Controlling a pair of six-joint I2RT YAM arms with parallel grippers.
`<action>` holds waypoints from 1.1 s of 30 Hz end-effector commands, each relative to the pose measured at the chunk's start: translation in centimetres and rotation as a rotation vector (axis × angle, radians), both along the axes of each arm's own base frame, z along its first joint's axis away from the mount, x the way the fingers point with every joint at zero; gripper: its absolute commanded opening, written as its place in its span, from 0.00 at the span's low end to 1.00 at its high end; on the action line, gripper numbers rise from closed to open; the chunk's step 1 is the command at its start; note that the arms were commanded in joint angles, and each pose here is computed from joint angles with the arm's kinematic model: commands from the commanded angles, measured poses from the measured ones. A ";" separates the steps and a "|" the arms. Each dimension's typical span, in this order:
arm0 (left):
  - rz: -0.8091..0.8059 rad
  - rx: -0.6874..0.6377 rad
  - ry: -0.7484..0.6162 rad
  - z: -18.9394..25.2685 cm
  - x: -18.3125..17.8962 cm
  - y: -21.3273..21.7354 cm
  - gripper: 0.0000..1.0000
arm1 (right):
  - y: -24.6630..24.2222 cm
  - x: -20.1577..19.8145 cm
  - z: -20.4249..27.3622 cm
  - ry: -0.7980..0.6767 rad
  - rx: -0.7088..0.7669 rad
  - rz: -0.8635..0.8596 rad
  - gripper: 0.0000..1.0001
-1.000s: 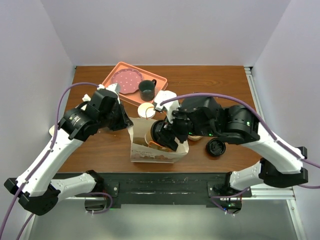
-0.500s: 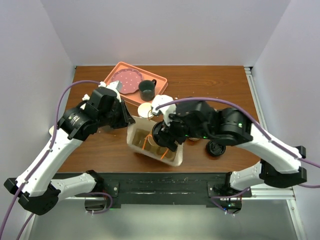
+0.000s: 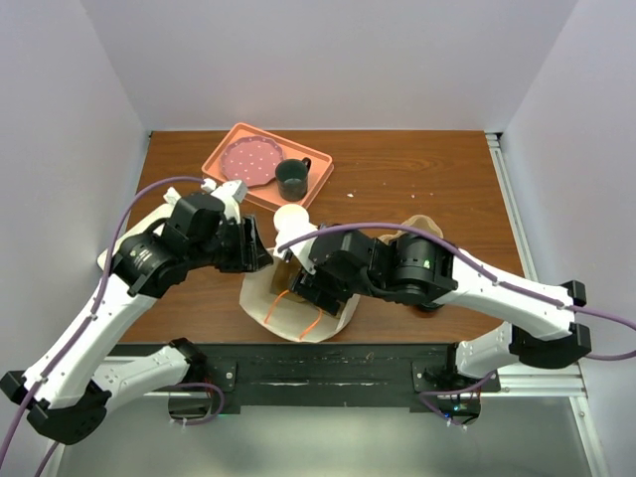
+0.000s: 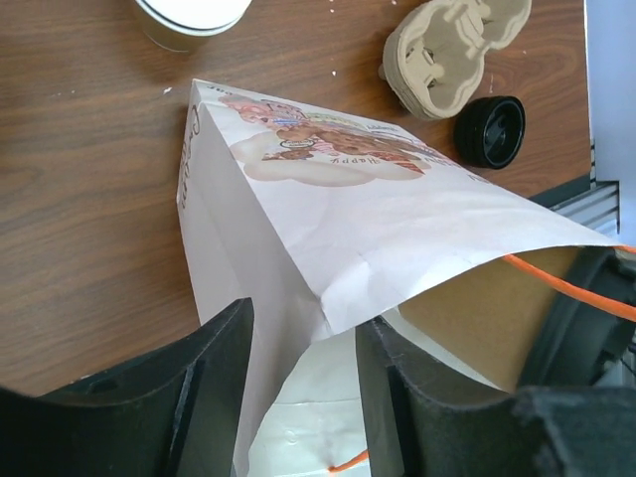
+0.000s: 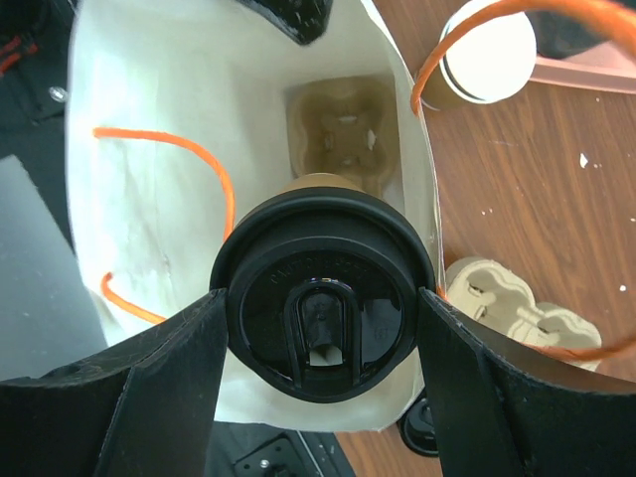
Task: Pack the takeout coffee
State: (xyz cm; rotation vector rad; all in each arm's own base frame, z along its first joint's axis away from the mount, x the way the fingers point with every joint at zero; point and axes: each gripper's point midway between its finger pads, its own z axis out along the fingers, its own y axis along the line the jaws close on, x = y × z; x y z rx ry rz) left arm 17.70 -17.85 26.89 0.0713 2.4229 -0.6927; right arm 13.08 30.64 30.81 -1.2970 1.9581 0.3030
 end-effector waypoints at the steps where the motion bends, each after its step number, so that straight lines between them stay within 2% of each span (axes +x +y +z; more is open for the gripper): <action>1: -0.080 -0.002 -0.037 0.0 -1.0 0.0 0.52 | -0.9 1.1 0.9 -0.100 0.001 -0.013 0.30; 6: -0.102 -0.006 -0.030 -0.2 -1.5 0.0 0.54 | -1.0 1.1 0.8 -0.113 0.030 -0.006 0.30; 9: -0.108 0.012 -0.008 -0.8 -1.5 0.0 0.48 | -0.7 1.2 1.7 -0.118 0.066 -0.012 0.30; 20: -0.072 0.067 0.017 -1.4 -1.0 0.7 0.40 | -2.4 2.6 4.2 -0.173 0.152 -0.154 0.31; 33: -0.016 0.118 0.061 -2.4 -1.3 1.9 0.35 | -3.5 2.3 4.7 -0.169 0.191 -0.168 0.31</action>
